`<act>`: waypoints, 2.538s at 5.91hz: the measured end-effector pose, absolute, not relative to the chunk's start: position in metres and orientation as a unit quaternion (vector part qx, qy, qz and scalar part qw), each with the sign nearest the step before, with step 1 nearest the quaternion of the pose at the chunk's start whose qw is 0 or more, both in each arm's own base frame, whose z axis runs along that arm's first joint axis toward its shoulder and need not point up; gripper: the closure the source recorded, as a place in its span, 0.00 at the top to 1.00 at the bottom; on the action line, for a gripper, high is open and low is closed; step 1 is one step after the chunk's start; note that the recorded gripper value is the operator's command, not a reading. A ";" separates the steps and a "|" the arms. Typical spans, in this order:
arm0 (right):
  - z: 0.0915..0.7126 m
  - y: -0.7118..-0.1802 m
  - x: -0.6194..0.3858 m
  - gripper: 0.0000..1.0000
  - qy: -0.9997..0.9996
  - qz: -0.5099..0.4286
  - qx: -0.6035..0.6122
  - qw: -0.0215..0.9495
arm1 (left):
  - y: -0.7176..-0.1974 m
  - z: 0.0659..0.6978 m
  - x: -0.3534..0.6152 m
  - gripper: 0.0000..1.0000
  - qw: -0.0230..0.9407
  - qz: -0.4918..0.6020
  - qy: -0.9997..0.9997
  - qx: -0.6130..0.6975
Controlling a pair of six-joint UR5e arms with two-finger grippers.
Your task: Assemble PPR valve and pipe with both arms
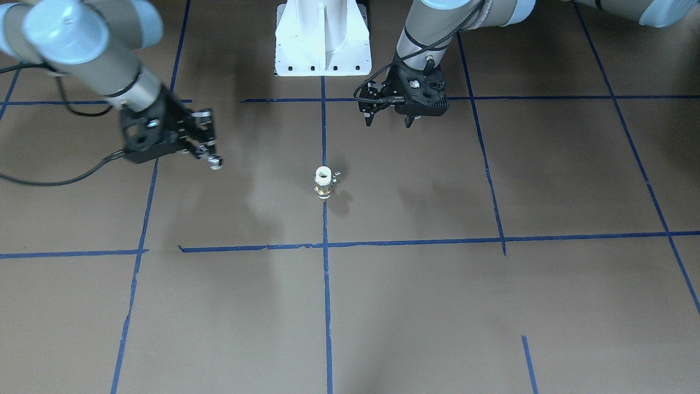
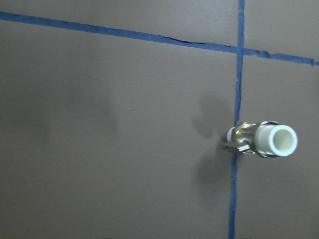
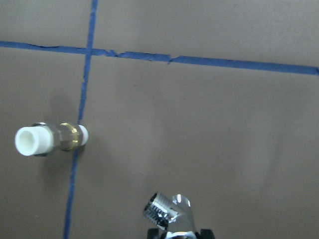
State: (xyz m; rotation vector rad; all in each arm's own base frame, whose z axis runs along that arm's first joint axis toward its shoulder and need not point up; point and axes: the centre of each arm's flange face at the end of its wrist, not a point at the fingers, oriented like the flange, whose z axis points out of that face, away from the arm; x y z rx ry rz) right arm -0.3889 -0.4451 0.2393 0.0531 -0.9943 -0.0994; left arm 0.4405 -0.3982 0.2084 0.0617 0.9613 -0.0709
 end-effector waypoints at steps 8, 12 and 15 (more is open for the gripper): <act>0.098 -0.455 -0.546 0.00 -0.405 0.191 -0.069 0.891 | -0.389 0.280 0.428 0.92 0.888 -0.023 0.458 0.034; 0.106 -0.465 -0.548 0.00 -0.396 0.190 -0.066 0.896 | -0.389 0.280 0.428 0.92 0.888 -0.023 0.459 0.034; 0.112 -0.471 -0.553 0.00 -0.392 0.190 -0.066 0.898 | -0.388 0.277 0.428 0.93 0.887 -0.023 0.460 0.035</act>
